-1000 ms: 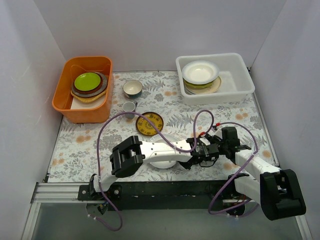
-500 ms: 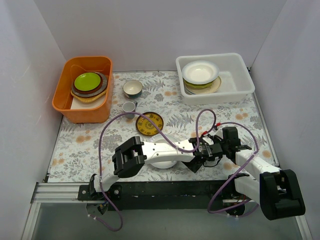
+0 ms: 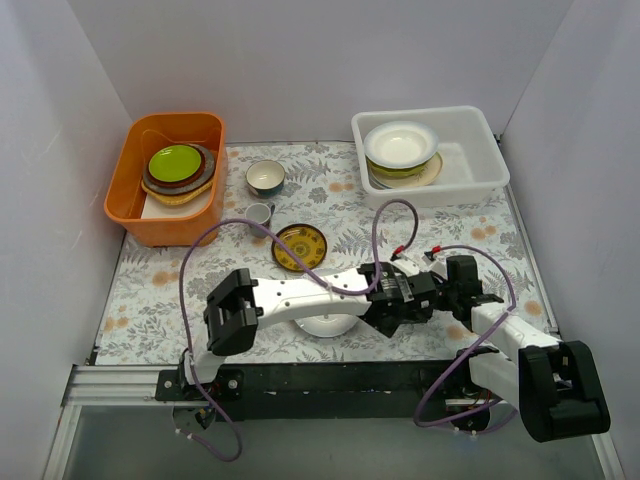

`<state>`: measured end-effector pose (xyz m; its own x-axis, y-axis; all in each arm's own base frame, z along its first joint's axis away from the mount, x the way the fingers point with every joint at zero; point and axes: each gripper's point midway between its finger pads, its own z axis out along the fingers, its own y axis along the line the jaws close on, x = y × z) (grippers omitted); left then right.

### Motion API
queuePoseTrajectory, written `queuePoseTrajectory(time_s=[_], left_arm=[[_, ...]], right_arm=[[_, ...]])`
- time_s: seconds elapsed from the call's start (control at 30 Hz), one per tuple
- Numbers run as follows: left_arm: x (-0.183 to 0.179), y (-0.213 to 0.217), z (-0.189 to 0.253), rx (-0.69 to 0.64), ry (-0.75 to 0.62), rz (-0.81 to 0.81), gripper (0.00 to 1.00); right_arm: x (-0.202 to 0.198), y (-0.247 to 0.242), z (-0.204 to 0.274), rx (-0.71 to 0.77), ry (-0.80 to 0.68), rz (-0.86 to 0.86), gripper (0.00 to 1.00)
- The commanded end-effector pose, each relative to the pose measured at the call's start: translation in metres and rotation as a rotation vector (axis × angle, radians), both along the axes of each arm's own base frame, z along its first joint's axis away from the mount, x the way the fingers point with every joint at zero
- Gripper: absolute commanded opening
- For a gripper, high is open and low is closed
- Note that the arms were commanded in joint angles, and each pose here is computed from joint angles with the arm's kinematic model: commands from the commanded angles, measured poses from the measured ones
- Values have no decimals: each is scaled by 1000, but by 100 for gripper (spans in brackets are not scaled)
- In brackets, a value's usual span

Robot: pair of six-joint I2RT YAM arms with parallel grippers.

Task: Place the plates into the plastic bin on the countertop
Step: Place the plate in the plastic bin.

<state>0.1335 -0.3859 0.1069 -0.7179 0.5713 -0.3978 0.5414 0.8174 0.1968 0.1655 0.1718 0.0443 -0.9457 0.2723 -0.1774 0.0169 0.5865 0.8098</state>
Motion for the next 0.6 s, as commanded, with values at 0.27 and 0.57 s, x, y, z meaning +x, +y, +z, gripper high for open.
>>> queuePoseTrajectory(time_s=[0.27, 0.57], left_arm=[[72, 90, 90, -361, 0, 238, 80], [89, 134, 107, -583, 58, 362, 83]], right_arm=[[7, 10, 24, 112, -132, 13, 66], [10, 29, 29, 146, -162, 64, 62]])
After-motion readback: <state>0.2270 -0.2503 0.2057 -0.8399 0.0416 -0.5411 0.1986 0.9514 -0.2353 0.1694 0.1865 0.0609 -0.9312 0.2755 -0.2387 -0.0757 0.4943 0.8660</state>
